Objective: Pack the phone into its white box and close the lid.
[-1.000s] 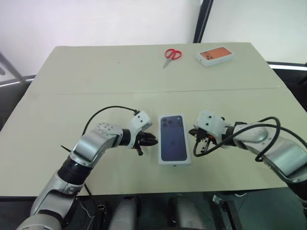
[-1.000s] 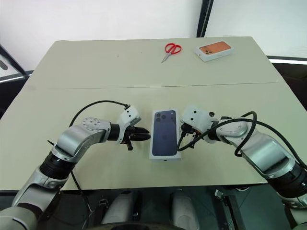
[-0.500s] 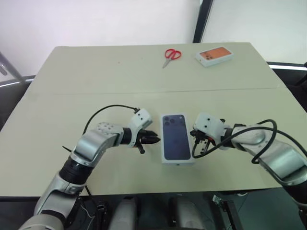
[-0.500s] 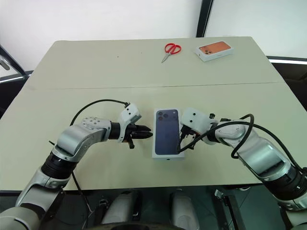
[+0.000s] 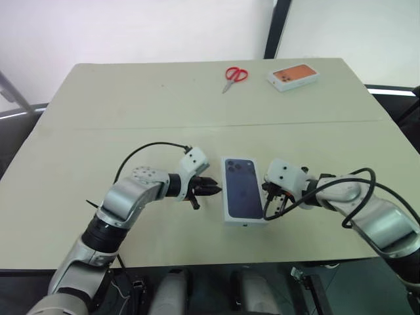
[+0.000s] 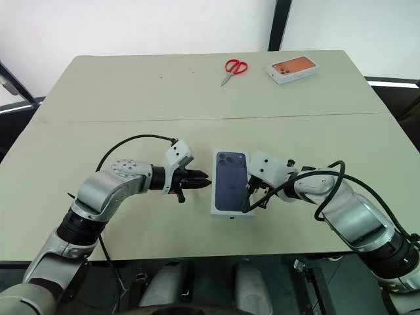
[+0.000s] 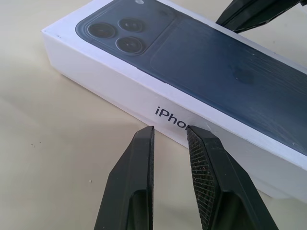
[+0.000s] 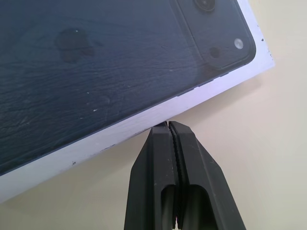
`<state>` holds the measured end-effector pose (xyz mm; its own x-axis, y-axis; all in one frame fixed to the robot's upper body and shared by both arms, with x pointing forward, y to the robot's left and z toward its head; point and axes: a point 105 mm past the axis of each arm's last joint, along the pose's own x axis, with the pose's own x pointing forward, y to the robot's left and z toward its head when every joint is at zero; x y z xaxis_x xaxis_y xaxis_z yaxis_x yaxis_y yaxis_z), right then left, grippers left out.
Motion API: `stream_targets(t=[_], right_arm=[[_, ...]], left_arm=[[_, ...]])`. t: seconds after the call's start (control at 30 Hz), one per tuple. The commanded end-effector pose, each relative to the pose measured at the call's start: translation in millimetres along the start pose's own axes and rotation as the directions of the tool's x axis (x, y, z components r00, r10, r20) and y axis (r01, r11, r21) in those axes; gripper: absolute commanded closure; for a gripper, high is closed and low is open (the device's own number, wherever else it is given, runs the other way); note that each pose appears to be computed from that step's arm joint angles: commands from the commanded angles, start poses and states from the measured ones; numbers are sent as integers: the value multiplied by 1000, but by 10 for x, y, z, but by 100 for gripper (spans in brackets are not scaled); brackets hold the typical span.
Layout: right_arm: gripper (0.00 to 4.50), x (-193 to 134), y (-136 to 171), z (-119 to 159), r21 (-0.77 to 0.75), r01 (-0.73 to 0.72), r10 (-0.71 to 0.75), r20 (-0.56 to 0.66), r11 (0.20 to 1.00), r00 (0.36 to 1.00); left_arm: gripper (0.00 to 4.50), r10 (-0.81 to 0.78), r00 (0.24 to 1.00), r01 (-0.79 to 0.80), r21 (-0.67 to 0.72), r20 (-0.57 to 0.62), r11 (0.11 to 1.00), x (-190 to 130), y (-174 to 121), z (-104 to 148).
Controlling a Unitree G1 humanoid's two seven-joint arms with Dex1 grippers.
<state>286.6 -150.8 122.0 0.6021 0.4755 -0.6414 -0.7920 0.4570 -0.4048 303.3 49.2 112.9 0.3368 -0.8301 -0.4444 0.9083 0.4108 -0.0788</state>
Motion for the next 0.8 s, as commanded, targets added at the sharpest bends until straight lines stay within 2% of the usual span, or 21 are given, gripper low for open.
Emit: stream_targets(t=[0.03, 0.2, 0.3, 0.47, 0.57, 0.8], right_arm=[[445, -88, -42, 88, -47, 25, -24, 38, 999, 999], [445, -285, -230, 130, -51, 78, -74, 79, 996, 994], [445, -412, -230, 192, -14, 46, -44, 148, 999, 988], [445, -494, 10, 294, 65, -115, 94, 261, 991, 961], [445, -416, 287, 231, 58, -197, 178, 238, 979, 955], [445, -293, 548, 13, 108, -234, 215, 166, 966, 962]], left_arm=[[337, -14, 1000, 14, 40, 5, 999, -6, -45, -12], [337, 40, 999, -40, 20, 10, 999, -136, 135, -37], [337, 97, 991, -97, 0, 97, 995, -154, 301, 195], [337, 85, 978, -90, 16, 191, 996, 44, 280, 539], [337, 80, 990, -91, 89, 119, 992, 277, 238, 485], [337, 86, 996, -86, 66, -3, 994, 460, 263, 273]])
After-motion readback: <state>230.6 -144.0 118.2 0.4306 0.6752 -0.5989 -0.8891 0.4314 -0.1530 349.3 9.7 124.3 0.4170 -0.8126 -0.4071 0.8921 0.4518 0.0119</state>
